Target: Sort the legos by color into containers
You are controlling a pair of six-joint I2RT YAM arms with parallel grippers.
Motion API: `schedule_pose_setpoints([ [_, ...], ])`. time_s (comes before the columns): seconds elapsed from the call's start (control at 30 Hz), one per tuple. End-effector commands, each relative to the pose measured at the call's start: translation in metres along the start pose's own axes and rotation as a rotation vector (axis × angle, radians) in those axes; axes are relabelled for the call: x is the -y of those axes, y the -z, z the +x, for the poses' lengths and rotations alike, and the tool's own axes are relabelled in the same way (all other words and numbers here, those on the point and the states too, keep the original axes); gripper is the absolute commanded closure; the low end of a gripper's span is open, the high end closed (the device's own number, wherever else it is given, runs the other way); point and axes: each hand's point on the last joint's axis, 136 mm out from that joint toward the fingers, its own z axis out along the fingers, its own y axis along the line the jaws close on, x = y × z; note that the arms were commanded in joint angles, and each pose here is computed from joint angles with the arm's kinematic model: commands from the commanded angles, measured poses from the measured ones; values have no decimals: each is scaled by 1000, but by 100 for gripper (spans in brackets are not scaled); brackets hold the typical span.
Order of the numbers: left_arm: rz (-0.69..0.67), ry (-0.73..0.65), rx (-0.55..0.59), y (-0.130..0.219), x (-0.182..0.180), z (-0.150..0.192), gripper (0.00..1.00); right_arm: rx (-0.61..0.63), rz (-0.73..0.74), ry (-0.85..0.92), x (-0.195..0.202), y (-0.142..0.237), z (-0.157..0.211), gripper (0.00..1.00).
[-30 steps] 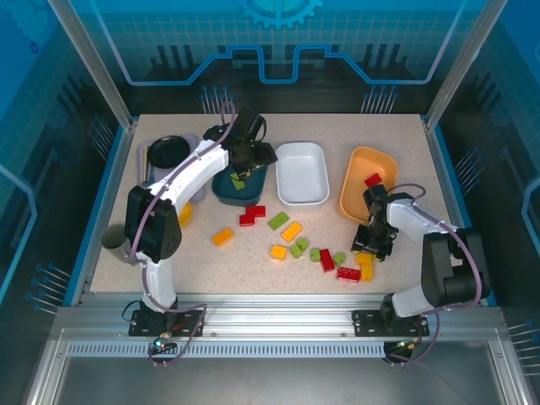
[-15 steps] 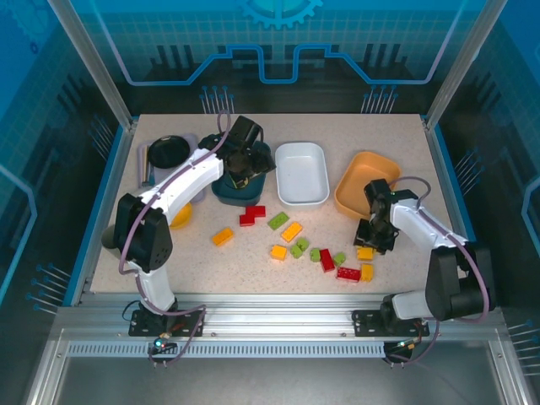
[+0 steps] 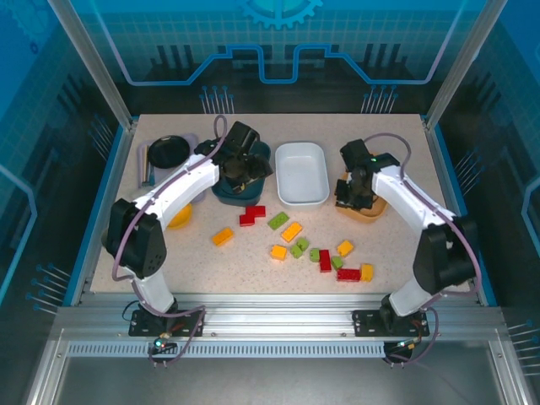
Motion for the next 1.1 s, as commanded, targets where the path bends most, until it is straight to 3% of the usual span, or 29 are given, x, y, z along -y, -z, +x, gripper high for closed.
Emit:
schedule_pose_setpoints([
  [0.0, 23, -9, 7, 14, 3, 5, 26, -2, -10, 29, -14, 3, -8, 80],
  [0.27, 120, -121, -51, 21, 10, 29, 23, -123, 13, -14, 29, -5, 66, 46],
  [0.37, 180, -207, -83, 24, 15, 46, 20, -180, -9, -65, 34, -15, 93, 37],
  [0.5, 250, -300, -103, 29, 16, 65, 18, -201, 4, -164, 39, -23, 101, 28],
  [0.83, 283, -335, -157, 39, 8, 83, 16, -143, 20, -505, 43, -52, 115, 26],
  [1.07, 329, -366, -144, 54, 9, 88, 16, -102, 24, -567, 38, -66, 112, 30],
])
